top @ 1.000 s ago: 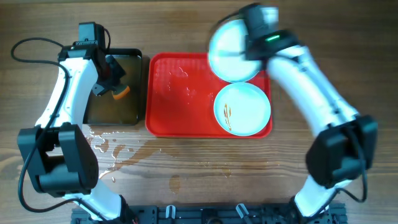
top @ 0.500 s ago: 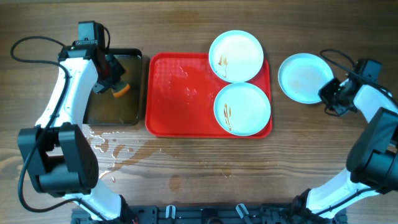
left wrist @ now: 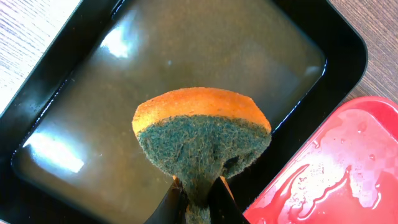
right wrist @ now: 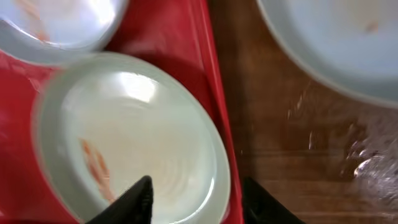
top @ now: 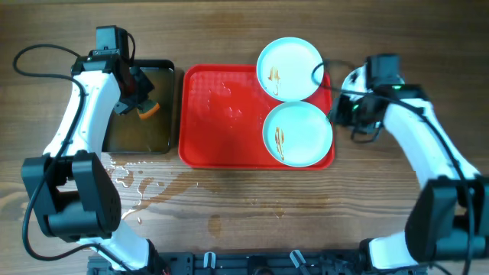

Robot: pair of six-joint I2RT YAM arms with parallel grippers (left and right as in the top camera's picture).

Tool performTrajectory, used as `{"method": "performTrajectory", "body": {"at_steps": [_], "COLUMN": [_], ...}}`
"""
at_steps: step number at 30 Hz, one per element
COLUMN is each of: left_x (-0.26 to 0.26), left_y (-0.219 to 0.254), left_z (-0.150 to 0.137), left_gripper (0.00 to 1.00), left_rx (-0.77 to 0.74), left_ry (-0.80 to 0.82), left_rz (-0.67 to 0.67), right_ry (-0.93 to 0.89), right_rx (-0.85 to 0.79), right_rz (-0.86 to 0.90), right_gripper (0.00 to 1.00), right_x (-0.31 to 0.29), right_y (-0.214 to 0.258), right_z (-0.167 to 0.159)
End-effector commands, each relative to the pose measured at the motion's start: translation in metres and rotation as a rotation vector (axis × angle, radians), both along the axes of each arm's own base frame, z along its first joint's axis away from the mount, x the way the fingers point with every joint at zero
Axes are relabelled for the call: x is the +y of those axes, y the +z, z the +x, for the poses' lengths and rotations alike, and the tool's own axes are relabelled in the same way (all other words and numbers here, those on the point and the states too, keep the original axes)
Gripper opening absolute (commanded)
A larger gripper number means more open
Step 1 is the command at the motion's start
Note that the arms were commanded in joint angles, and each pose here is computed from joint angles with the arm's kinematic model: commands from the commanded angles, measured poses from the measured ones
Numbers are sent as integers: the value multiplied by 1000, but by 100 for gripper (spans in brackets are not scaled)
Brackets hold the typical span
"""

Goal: Clean dirty plates on tray and stack at the side
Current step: 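Grasp the lower-right plate rim with the right gripper, drag left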

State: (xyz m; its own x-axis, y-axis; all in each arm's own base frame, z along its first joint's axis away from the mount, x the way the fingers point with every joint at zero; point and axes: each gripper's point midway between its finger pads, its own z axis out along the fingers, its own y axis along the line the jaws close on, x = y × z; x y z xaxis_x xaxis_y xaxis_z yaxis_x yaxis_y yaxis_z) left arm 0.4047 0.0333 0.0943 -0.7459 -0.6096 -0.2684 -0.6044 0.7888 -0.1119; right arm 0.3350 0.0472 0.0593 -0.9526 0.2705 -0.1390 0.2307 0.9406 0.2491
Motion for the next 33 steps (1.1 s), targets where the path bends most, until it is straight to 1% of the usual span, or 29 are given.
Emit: {"method": "performTrajectory", "body": {"at_steps": [1,2,3,6,9,11,15,19,21,25,28,33], "left_x": [6,6,6,6,6,6,6,6,6,6,6,6], "left_y": [-3,-3,-3,-3,-3,-3,-3,-3,-3,-3,-3,-3], "left_z": [-1,-1,-1,-1,-1,-1,-1,0,-1,0,0,0], "left_gripper": [8,8,8,8,8,8,8,9,9,9,9,9], "left_rx": [9,9,9,9,9,9,9,5,5,5,5,5], "left_ry": [9,9,9,9,9,9,9,9,9,9,9,8], "left_rz": [17,17,17,17,17,17,17,17,17,17,17,13], "right_ry": [-5,23,60,89,80,86,188,182,94,94,104,113], "right_rx": [118,134,147,159,184,177,156,116,136,172,161,179], "right_rz": [-67,-68,-73,-80,-119,-106,-97,-88,-163,-194,-124,-122], "right_gripper": [34,30,29,30,29,29,28,28,28,29,28,27], "right_x": [-4,1,8,17,10,13,28,31,15,9,21,22], "right_y": [-32,-37,-41,-50,-61,-61,-58,-23,-13,-29,-40,-58], "right_z": [-20,-24,-28,-34,-44,-42,-41,-31,-36,-47,-48,-58]}}
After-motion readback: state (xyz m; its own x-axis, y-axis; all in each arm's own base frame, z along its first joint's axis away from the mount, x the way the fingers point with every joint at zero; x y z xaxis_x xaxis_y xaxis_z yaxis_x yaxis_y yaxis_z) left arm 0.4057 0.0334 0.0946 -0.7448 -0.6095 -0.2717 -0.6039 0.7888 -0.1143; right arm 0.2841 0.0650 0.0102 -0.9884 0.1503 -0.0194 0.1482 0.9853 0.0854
